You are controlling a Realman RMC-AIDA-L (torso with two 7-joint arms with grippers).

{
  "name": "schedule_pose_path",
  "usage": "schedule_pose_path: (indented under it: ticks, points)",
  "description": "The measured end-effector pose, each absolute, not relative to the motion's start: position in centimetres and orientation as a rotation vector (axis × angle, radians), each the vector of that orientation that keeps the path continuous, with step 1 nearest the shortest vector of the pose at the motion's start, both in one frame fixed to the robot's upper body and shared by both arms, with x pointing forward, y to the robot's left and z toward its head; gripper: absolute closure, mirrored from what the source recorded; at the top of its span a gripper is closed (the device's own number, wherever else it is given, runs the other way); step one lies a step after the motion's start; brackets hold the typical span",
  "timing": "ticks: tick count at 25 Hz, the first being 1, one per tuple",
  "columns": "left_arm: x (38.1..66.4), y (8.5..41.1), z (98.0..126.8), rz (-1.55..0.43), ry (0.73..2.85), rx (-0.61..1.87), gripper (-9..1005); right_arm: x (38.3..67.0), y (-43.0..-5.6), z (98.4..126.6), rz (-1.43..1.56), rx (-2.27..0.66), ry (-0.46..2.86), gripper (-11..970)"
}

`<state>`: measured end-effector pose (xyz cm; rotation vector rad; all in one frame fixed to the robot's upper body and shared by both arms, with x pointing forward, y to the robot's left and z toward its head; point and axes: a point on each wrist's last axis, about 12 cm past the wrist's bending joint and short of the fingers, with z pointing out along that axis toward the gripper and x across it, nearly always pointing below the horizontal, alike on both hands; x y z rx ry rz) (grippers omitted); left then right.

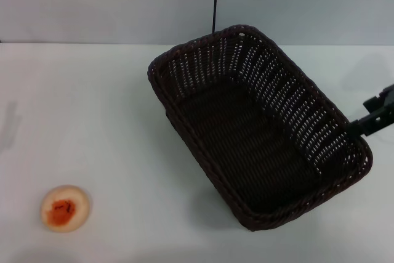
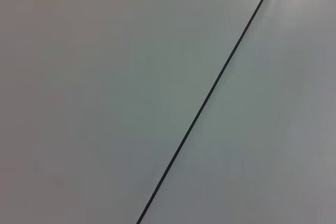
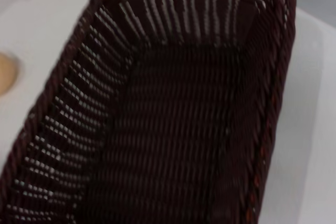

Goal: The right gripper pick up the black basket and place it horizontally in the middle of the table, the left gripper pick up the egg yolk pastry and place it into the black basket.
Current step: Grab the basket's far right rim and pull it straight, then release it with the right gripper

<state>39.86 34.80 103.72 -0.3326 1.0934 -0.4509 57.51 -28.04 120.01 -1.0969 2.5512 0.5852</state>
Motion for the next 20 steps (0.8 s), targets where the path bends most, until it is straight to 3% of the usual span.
schedule_pose_path:
  ticks: [5,20]
  points:
    - [40.0,34.7,103.6,-0.455,1.104,-0.335,186,57.6,-27.3,118.3,0.575,-1.123,2.593,164]
    - [40.1,34.6,103.5,-0.462,1.116,-0.332,187,57.1,-26.7,116.8,0.622,-1.161,2.613,174]
